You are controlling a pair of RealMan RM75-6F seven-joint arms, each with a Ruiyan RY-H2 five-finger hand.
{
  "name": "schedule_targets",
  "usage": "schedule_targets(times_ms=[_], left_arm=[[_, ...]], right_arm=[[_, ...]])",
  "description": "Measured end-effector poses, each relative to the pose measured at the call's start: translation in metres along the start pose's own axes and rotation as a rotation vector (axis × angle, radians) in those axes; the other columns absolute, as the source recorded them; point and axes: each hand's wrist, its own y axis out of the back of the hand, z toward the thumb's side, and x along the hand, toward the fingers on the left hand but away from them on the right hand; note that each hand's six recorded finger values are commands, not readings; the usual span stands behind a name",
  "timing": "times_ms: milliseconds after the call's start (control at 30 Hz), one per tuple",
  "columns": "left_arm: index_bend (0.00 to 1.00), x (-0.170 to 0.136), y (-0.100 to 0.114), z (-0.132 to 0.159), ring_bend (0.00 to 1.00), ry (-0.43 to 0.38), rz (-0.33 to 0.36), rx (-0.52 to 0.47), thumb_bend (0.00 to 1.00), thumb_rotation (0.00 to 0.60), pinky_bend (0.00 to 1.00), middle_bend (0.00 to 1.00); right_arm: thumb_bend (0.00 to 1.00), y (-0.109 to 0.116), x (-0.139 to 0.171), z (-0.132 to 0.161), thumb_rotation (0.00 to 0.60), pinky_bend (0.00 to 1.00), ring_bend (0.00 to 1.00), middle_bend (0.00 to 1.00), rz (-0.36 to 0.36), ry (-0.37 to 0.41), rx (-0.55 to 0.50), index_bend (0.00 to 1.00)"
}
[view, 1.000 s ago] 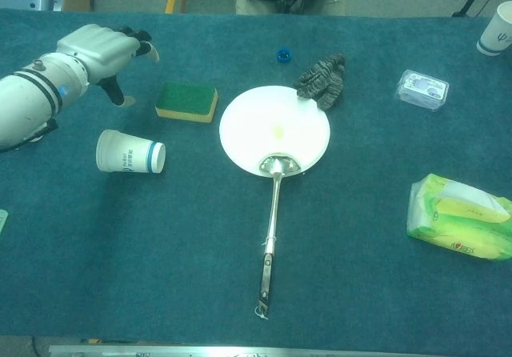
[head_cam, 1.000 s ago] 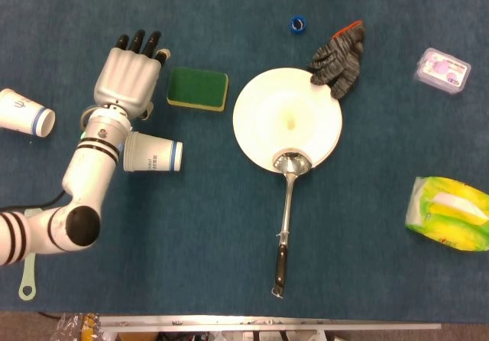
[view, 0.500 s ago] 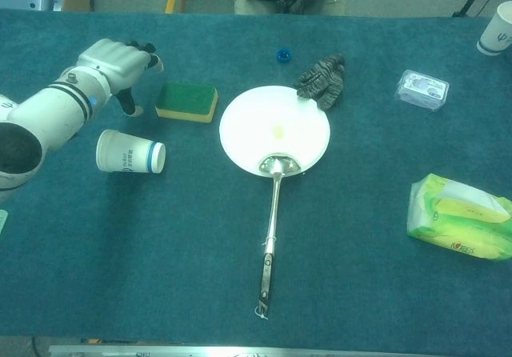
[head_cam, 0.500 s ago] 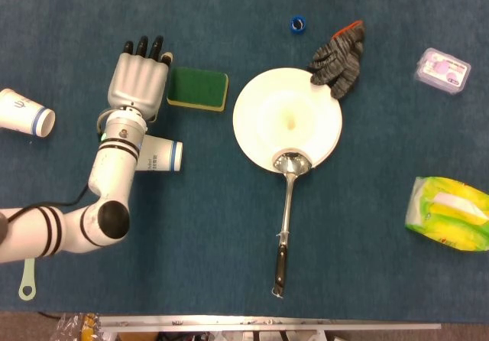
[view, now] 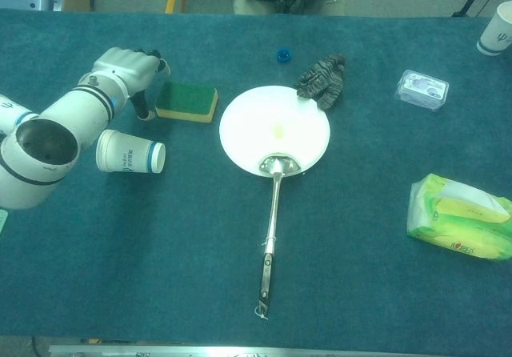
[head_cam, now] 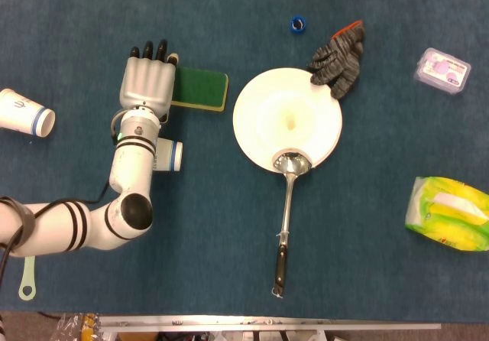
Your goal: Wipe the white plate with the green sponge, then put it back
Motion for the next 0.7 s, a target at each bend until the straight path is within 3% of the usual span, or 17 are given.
schedule_targets(times_ms=[700], left_arm=[[0.21, 0.013, -0.002, 0.017, 0.0, 0.023, -0.015, -0.047, 0.25, 0.6, 0.1, 0.03]], right_arm=[[0.32, 0.003, 0.002, -0.008, 0.6, 0.26, 0.12, 0.24, -0.008, -0.018, -0.002, 0.17]])
